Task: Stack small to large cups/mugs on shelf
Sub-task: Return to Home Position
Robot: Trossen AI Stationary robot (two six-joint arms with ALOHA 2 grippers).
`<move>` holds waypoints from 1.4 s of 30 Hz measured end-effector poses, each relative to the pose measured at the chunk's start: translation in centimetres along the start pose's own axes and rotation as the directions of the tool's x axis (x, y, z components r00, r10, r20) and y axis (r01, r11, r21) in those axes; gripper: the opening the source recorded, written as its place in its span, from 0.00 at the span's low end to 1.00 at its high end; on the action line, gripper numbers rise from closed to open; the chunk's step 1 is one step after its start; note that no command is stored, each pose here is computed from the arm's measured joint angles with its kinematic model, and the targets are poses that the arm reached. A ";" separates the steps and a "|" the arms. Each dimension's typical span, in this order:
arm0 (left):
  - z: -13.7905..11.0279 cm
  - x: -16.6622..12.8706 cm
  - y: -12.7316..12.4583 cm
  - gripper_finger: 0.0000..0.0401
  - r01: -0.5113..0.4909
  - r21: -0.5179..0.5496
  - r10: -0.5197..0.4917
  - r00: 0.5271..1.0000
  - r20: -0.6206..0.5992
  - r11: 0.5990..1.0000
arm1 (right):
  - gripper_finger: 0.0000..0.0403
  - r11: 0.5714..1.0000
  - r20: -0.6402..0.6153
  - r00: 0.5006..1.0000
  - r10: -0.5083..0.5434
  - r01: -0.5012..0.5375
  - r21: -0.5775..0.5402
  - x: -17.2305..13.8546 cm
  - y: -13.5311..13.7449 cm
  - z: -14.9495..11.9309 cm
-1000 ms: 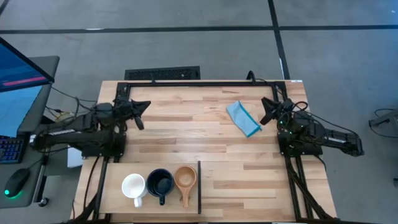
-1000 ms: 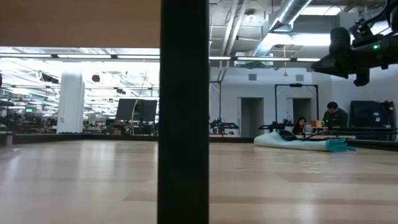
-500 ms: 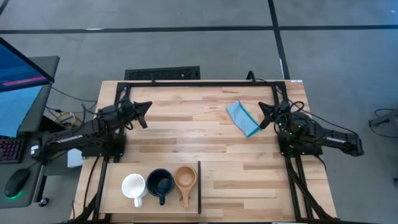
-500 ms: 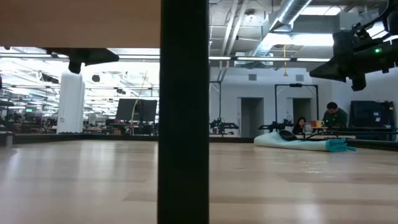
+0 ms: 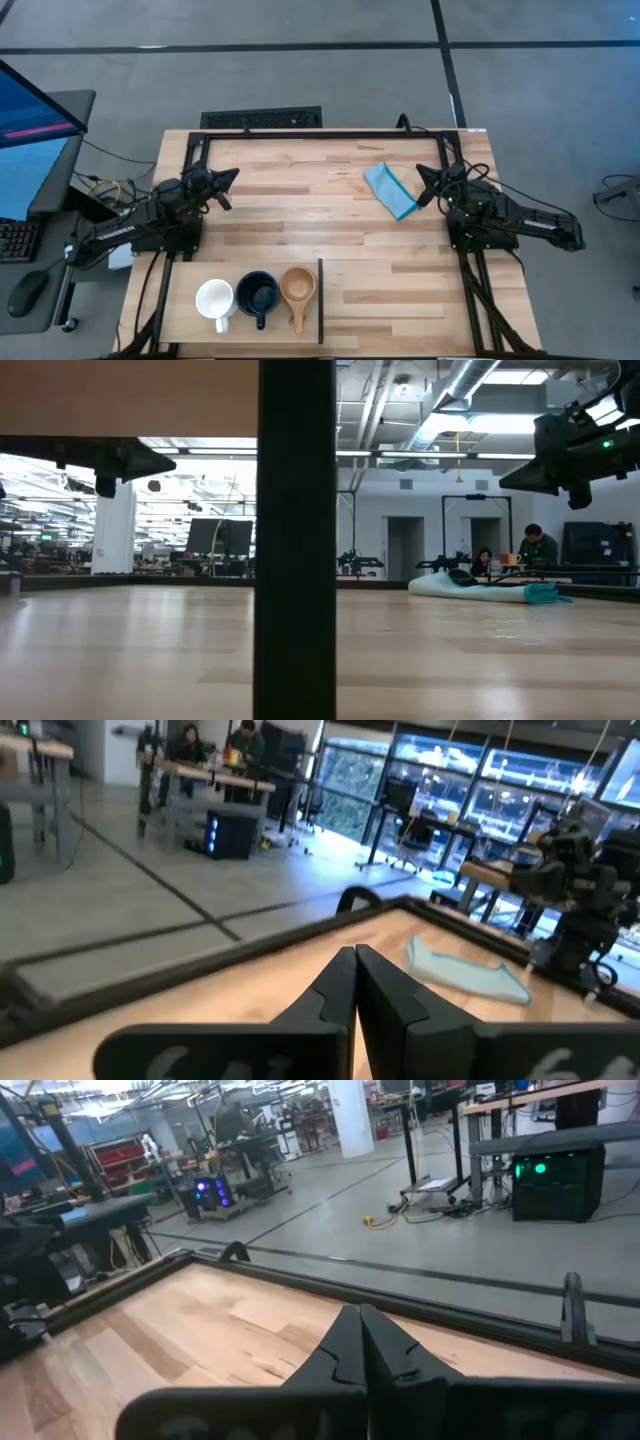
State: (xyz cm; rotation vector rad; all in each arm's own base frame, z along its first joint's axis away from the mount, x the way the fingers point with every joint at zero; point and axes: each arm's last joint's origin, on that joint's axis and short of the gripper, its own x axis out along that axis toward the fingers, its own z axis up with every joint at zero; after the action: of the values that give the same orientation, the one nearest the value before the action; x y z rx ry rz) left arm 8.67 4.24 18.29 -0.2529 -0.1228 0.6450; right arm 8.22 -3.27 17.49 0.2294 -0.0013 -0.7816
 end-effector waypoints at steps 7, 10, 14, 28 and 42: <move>-0.6 -0.4 0.3 0.00 -0.021 0.004 0.021 0.998 -0.052 1.000 | 0.00 1.000 0.000 1.000 0.005 -0.005 0.020 0.1 0.0 -0.2; -0.7 -0.4 0.3 0.00 -0.026 0.007 0.026 0.998 -0.056 1.000 | 0.00 0.999 -0.002 1.000 0.027 -0.027 0.025 0.1 0.1 -0.2; -0.7 -0.4 0.3 0.00 -0.027 0.009 0.028 0.998 -0.062 1.000 | 0.00 0.999 -0.003 1.000 0.031 -0.031 0.024 0.1 0.1 -0.2; -0.7 -0.4 0.3 0.00 -0.025 0.054 0.028 0.997 -0.068 0.998 | 0.00 0.999 -0.008 0.999 0.048 -0.048 0.021 0.1 0.1 -0.2; -0.8 -0.4 0.3 0.00 -0.007 0.060 0.012 0.997 -0.077 0.998 | 0.02 0.999 -0.002 1.000 0.024 -0.024 -0.033 0.1 0.1 -0.2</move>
State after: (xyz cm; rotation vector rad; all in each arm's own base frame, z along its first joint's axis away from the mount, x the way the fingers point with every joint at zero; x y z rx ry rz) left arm 8.35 4.09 17.44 -0.2205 -0.0277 0.6466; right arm 8.35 -3.24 17.30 0.1987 0.0100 -0.7575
